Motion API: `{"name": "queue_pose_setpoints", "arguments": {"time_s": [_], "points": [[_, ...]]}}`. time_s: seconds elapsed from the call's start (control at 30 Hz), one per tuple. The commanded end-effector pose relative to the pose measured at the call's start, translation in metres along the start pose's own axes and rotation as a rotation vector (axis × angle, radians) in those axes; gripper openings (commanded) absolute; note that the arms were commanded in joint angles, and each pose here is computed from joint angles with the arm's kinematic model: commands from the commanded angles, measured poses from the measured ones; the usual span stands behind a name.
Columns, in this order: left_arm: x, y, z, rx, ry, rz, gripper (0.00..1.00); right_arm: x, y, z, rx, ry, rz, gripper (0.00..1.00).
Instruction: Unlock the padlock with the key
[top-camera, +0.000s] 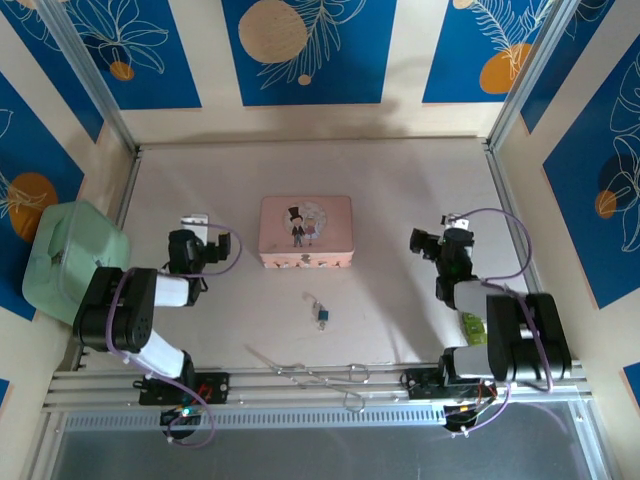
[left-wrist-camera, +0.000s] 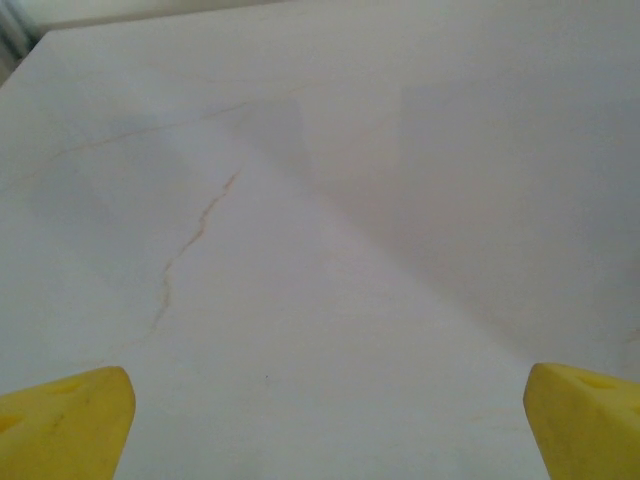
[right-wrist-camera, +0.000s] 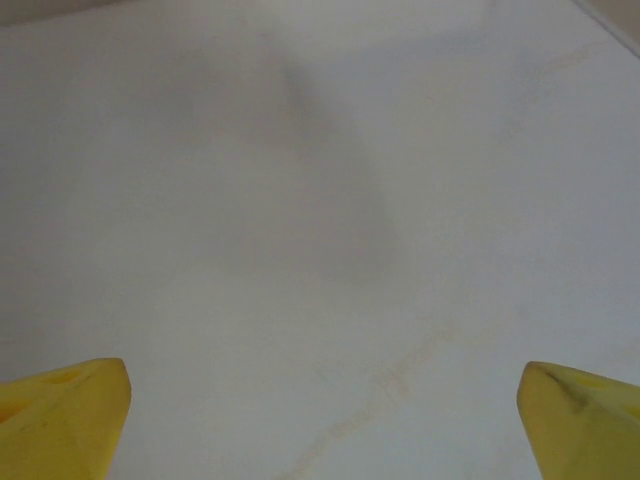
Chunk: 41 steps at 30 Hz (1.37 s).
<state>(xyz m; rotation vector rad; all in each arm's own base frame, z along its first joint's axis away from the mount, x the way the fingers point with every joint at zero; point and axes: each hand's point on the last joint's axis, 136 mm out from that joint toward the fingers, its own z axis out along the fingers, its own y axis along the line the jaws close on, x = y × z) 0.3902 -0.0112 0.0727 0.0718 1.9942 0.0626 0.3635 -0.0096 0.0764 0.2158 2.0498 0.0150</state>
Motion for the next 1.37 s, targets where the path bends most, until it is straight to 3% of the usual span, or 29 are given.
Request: {"name": "queue_pose_setpoints", "arguments": {"time_s": [0.0,0.07,0.13,1.33], "points": [[-0.02,-0.0119,-0.0018,0.077,-0.087,0.0,0.99,-0.0317,0.0319,0.0147,-0.17,-0.187,-0.063,0.99],[-0.0202,-0.0117,-0.0019,0.076,-0.089,0.002,0.99,-0.0247,0.0304,0.0179,-0.156,-0.08,-0.058,0.99],[-0.0203,-0.0115,-0.0017,0.071,-0.092,0.007,0.99,-0.0267,0.0336,0.0177,-0.177,-0.12,-0.066,0.99],[-0.0213,-0.015,-0.0024,0.052,-0.096,0.035,1.0,-0.0256,0.0366,0.0185,-0.194,-0.093,-0.076,0.99]]}}
